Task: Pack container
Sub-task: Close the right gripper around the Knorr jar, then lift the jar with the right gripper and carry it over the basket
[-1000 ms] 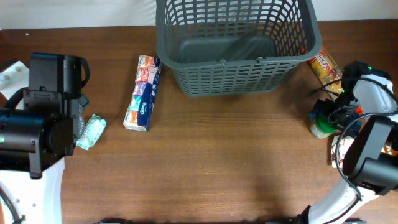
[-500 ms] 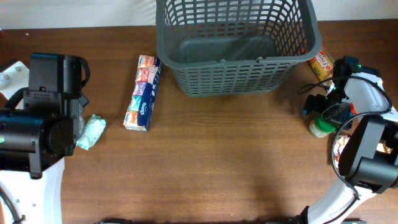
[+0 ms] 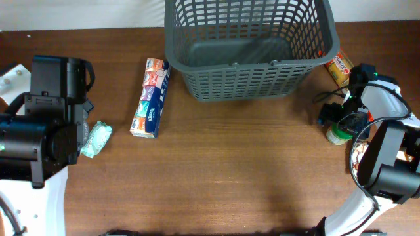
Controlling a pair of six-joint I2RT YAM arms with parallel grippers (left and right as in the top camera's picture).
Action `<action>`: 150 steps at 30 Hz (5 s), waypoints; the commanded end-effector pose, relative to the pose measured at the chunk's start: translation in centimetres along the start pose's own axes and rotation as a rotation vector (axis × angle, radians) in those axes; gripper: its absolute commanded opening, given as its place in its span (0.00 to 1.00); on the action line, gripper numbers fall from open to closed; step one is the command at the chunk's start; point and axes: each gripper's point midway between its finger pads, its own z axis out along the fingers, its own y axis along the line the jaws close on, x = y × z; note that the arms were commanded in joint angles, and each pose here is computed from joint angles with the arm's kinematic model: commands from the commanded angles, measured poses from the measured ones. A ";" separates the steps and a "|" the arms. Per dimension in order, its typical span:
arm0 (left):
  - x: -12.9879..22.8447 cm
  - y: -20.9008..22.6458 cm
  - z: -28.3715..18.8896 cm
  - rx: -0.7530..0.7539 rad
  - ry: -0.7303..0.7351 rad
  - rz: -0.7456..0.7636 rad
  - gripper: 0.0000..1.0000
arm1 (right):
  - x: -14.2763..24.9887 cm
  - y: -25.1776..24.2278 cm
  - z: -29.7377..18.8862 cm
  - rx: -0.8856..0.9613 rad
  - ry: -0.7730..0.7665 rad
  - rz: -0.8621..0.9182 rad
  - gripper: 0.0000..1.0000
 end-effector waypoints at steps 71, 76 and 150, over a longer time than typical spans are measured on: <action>-0.3 0.5 -0.4 0.000 -0.015 -0.026 0.99 | -7.0 -6.3 -15.8 0.032 -0.269 0.173 0.04; -0.3 0.5 -0.4 0.000 -0.015 -0.026 0.99 | -7.4 -6.8 -24.3 -0.074 -0.437 0.203 0.04; -0.3 0.5 -0.4 0.000 -0.015 -0.026 0.99 | -10.7 24.4 -14.1 -0.187 -0.421 -0.183 0.04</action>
